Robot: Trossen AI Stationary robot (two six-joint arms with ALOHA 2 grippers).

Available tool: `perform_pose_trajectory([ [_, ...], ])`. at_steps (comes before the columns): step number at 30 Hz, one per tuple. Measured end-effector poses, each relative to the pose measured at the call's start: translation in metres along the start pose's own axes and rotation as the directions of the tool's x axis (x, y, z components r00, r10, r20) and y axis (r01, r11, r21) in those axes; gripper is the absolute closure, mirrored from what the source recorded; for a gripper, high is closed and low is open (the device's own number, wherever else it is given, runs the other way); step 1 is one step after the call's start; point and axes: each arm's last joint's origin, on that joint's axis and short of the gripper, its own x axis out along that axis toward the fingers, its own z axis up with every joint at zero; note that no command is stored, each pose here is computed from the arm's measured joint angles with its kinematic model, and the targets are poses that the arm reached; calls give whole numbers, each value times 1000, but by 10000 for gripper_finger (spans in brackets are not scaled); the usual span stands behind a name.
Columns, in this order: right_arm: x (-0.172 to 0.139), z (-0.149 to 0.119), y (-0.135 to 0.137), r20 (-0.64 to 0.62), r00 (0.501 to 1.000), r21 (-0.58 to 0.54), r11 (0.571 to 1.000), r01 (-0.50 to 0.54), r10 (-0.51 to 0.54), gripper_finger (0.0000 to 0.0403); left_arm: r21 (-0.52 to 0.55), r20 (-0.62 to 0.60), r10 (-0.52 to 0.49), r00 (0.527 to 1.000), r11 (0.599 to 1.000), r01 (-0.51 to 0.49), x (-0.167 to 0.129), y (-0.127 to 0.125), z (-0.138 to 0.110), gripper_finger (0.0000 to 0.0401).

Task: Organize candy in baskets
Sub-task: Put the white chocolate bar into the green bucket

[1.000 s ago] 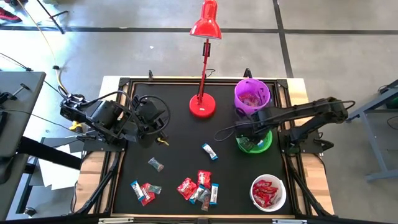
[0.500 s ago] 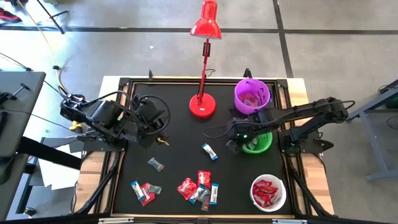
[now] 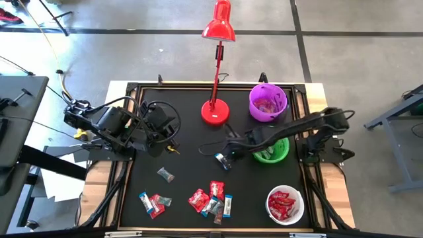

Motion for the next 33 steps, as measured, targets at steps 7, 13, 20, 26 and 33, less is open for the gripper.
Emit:
perform_pose_trajectory([
  [7,38,4,9,-29,998,-11,999,-52,52,250,-16,0,0,1000,1000,0,0,0,0,293],
  [13,30,3,12,-25,996,-1,996,-89,89,250,-16,0,0,1000,1000,0,0,0,0,293],
  [20,16,3,11,8,996,2,997,-84,84,250,-13,0,0,1000,1000,0,0,0,0,293],
  [26,13,2,11,9,996,34,996,-86,86,250,-6,0,0,1000,1000,0,0,0,0,293],
  [33,-9,1,7,27,996,39,995,-90,89,250,-6,-1,1,1000,1000,-1,0,0,0,293],
])
